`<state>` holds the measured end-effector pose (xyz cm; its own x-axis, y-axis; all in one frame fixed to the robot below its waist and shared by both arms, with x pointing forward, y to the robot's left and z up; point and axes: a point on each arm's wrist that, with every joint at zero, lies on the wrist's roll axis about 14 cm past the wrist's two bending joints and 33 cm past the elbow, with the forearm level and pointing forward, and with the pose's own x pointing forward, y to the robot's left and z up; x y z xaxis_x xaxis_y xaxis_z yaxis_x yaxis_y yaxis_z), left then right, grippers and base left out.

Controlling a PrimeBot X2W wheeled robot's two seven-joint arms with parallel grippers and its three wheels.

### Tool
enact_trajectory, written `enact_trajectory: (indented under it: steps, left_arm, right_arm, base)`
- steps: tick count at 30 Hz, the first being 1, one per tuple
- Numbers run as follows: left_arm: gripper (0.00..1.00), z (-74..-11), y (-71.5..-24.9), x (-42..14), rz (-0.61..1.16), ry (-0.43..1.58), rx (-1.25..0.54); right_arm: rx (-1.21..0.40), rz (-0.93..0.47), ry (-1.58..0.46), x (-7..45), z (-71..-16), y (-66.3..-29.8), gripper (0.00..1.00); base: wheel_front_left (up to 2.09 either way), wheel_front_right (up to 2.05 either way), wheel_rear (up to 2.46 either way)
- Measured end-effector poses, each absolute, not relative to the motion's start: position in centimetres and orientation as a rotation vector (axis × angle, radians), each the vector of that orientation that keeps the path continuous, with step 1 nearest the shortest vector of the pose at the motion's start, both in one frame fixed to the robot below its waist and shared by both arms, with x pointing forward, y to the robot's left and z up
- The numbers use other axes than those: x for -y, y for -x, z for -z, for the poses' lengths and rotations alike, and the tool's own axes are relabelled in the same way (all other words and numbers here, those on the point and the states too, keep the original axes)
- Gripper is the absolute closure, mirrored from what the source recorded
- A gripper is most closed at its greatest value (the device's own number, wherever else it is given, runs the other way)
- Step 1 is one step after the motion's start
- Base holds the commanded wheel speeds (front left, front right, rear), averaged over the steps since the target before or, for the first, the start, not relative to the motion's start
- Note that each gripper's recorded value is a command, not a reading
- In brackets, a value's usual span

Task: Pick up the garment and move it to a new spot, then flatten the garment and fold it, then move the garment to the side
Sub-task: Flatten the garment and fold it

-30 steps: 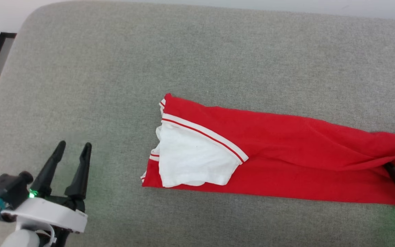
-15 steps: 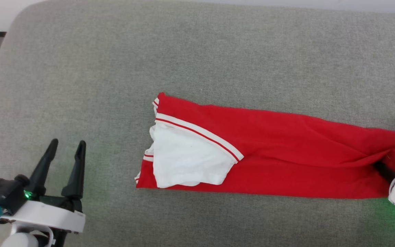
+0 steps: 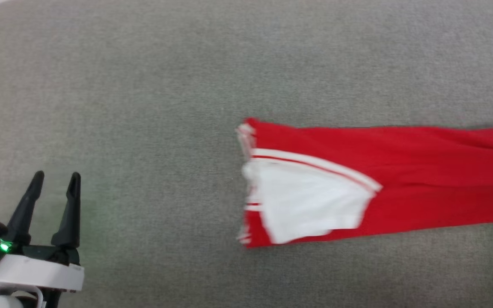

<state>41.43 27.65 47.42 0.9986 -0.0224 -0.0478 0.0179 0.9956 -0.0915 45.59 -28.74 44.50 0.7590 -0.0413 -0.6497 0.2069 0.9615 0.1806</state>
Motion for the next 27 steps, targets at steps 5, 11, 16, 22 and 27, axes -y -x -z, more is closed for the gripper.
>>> enact_trajectory:
  steps: [5,11,16,22,27]
  left_arm:
    - [0.00,-46.8,-42.0,-26.9,0.043,0.095,-0.063]
    - [0.00,-46.9,-41.9,-26.6,0.052,0.095,-0.060]
    - [0.00,-47.0,-41.4,-26.1,0.054,0.109,-0.058]
    - [0.00,-47.4,-40.8,-26.0,0.035,0.133,-0.042]
    - [0.00,-47.3,-40.1,-25.9,0.020,0.152,-0.045]
  right_arm:
    - [-0.617,0.339,-0.207,35.6,-47.5,-44.1,1.00]
    - [-0.558,0.408,-0.196,38.3,-50.2,-43.4,1.00]
    - [-0.631,0.257,-0.155,34.1,-49.1,-43.3,1.00]
    - [-0.610,-0.043,-0.114,25.1,-50.5,-44.2,1.00]
    - [-0.637,-0.283,-0.083,17.3,-50.4,-44.3,1.00]
  base:
    - [0.00,0.00,0.00]
    - [0.00,0.00,0.00]
    - [0.00,0.00,0.00]
    - [0.00,0.00,0.00]
    - [0.00,0.00,0.00]
